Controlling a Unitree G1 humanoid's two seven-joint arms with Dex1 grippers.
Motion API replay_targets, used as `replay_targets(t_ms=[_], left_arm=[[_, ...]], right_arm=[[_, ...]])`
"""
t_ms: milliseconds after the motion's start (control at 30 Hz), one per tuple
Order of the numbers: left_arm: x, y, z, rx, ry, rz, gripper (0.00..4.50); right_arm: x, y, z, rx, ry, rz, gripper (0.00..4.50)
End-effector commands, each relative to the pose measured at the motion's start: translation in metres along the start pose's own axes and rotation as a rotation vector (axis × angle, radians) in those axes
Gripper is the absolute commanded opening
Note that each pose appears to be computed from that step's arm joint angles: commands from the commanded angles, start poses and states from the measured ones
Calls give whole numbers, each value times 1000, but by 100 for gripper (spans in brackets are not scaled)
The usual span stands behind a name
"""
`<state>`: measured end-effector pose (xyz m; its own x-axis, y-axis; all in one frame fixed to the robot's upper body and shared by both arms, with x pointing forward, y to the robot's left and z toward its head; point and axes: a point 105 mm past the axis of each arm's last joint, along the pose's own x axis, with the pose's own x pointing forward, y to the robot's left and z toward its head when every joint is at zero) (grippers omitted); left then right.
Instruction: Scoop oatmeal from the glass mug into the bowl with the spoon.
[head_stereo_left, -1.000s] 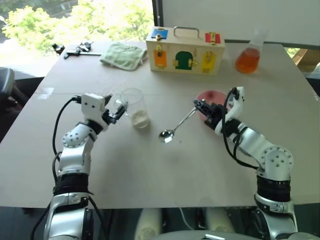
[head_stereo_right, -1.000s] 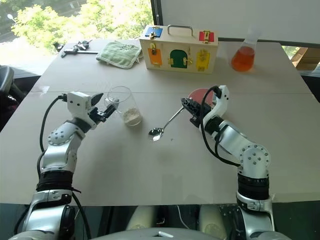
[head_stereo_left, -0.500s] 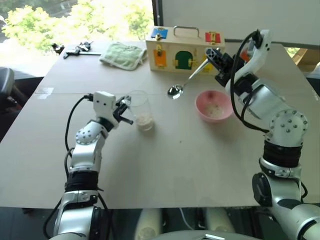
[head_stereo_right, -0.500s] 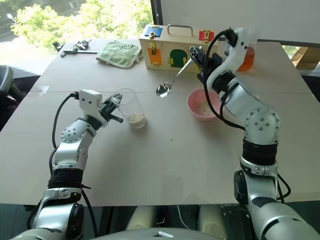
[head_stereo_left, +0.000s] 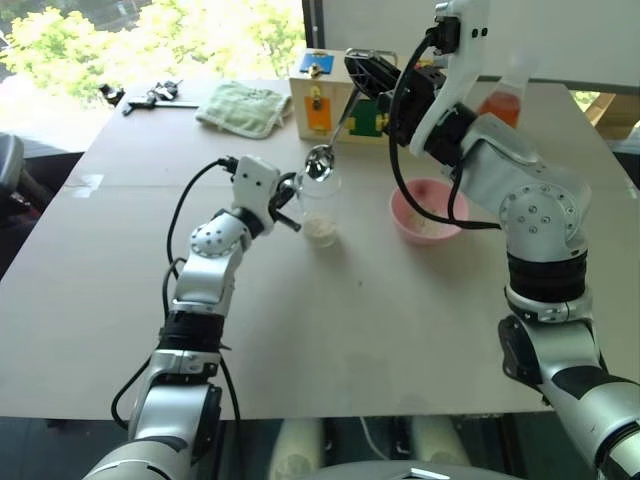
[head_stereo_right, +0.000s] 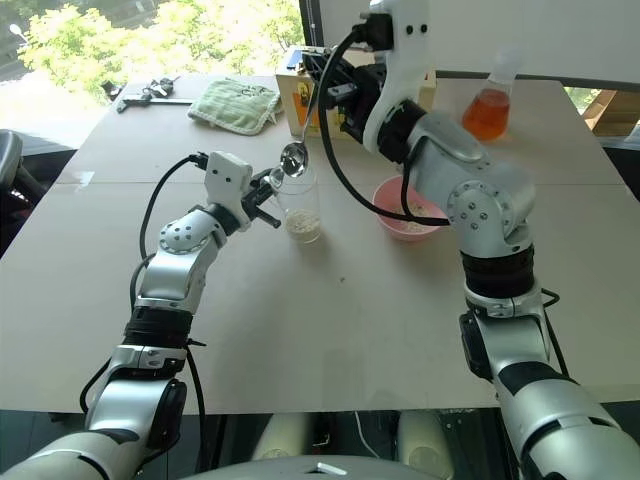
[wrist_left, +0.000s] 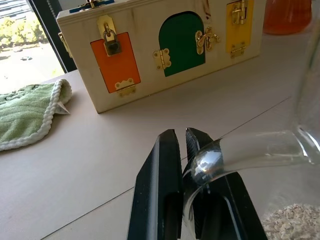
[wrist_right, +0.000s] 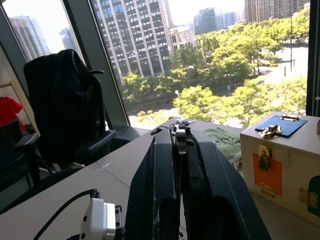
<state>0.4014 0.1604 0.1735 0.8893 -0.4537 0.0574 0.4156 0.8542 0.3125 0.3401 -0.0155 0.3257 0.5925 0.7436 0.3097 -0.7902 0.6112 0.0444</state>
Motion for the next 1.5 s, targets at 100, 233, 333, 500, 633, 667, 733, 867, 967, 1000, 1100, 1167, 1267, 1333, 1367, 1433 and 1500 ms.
replay_targets(t_ms=[100, 233, 333, 500, 633, 667, 733, 867, 967, 1000, 1100, 1167, 1267, 1333, 1367, 1433, 1500], left_arm=[[7, 3, 22, 45, -17, -57, 5], [10, 0, 24, 89, 26, -130, 5], [13, 2, 27, 127, 43, -161, 5], [17, 3, 32, 162, 42, -197, 5], [18, 2, 34, 186, 39, -217, 5], [18, 2, 34, 189, 38, -219, 5], [19, 2, 35, 207, 29, -218, 5], [19, 2, 37, 230, 6, -207, 5], [18, 1, 33, 270, 2, -199, 5], [18, 1, 31, 283, -3, -198, 5], [17, 1, 29, 274, -34, -172, 5], [16, 3, 28, 272, -48, -153, 5], [17, 4, 32, 265, -82, -134, 5], [17, 4, 32, 263, -96, -130, 5], [17, 3, 31, 262, -98, -129, 5], [17, 3, 29, 260, -99, -126, 5], [16, 2, 27, 251, -99, -120, 5]], right_arm=[[0, 11, -12, -158, 34, 61, 0], [2, 18, -30, -177, 88, 116, 0], [2, 20, -45, -175, 135, 143, 0], [5, 19, -56, -153, 162, 142, 0], [7, 20, -61, -139, 168, 141, 0], [7, 21, -63, -129, 171, 141, 0], [7, 20, -66, -24, 176, 120, 0], [5, 5, -67, 167, 187, 24, 0], [4, -9, -66, 256, 195, -45, 0], [3, -12, -66, 271, 195, -60, 0], [1, -25, -65, 373, 192, -128, 0], [-2, -31, -70, 447, 206, -170, 0], [-6, -36, -82, 564, 242, -225, 0], [-7, -37, -86, 585, 255, -241, 0], [-8, -38, -87, 603, 253, -251, 0], [-9, -40, -87, 624, 251, -262, 0], [-10, -46, -82, 571, 237, -288, 0]])
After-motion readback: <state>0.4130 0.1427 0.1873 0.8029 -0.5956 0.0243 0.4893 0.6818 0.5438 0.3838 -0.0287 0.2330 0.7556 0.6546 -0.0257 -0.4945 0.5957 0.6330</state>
